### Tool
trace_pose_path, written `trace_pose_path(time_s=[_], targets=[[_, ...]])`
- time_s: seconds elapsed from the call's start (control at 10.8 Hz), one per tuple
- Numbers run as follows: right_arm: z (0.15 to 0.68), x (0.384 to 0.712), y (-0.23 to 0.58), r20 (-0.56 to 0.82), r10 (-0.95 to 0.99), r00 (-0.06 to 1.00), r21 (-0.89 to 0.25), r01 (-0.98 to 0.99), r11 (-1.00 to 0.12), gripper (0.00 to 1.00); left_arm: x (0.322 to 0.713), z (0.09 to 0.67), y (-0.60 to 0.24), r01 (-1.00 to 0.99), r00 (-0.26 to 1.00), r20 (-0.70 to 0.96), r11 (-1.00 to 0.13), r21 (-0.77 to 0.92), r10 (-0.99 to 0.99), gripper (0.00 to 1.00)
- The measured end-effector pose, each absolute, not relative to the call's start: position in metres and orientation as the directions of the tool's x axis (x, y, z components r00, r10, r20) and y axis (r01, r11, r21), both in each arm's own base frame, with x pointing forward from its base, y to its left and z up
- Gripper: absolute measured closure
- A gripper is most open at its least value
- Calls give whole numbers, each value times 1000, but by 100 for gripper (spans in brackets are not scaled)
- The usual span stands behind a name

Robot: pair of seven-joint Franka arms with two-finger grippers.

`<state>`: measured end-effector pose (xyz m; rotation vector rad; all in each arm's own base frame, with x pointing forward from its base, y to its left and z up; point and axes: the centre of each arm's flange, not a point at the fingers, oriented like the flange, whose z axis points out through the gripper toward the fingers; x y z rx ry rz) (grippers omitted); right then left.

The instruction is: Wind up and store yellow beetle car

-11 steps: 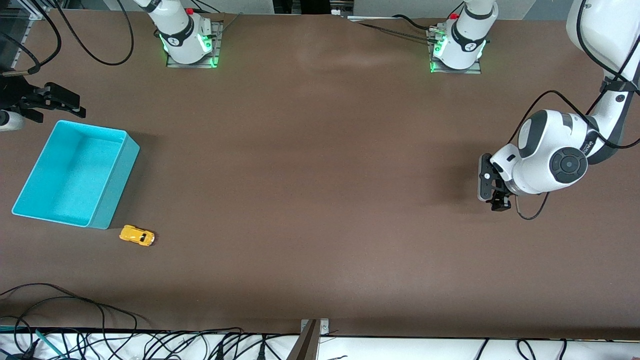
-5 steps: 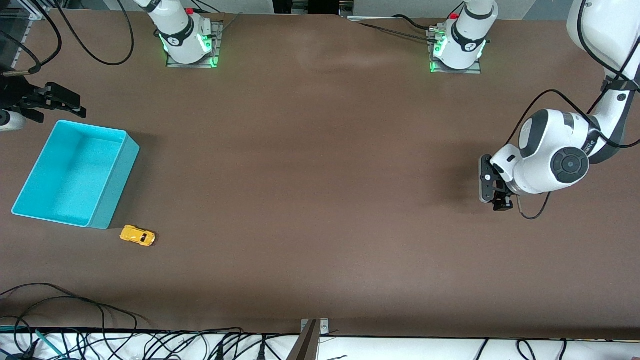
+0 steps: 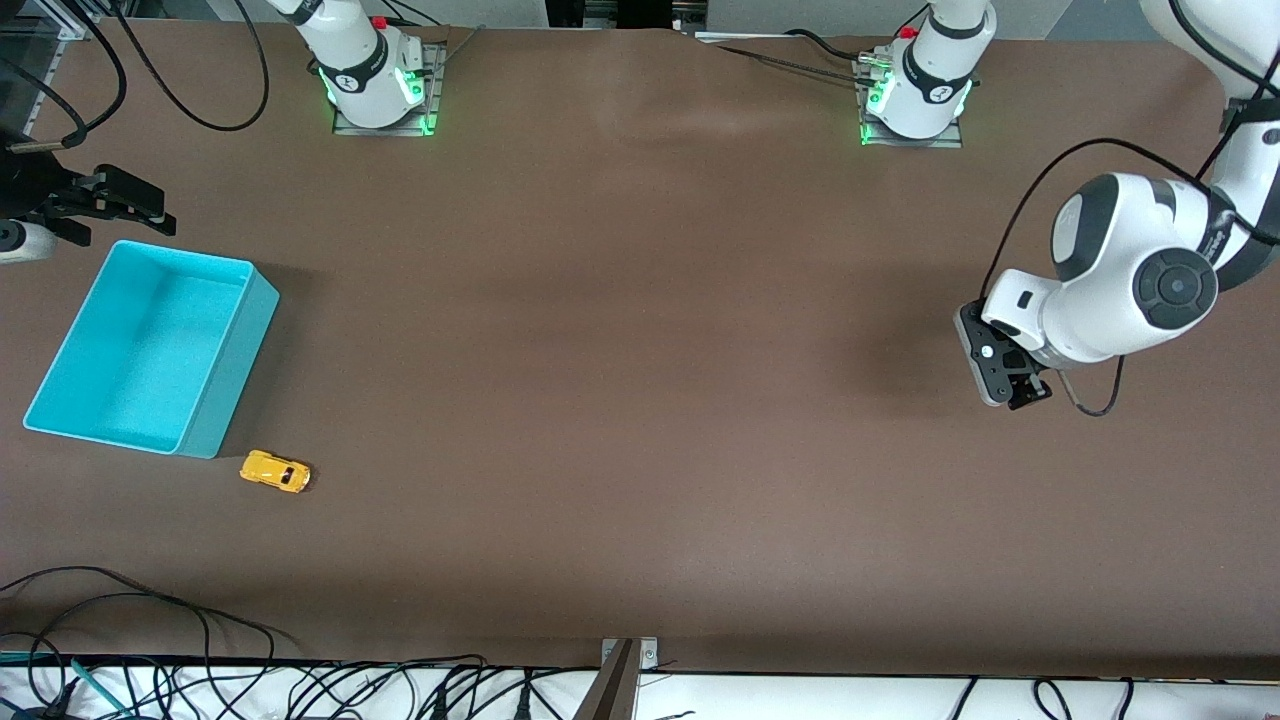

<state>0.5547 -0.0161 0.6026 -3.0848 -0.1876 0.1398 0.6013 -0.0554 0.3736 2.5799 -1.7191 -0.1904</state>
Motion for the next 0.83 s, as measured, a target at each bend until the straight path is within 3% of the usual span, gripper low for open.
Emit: trace_pose_path(time_s=[0.37, 0.83], targets=[[601, 555, -17, -90, 129, 988, -54, 124, -991, 0, 596, 461, -95, -737, 669, -72, -673, 59, -740, 0], [599, 557, -18, -94, 130, 987, -55, 125, -991, 0, 577, 537, -142, -472, 880, -63, -882, 11, -471, 0]])
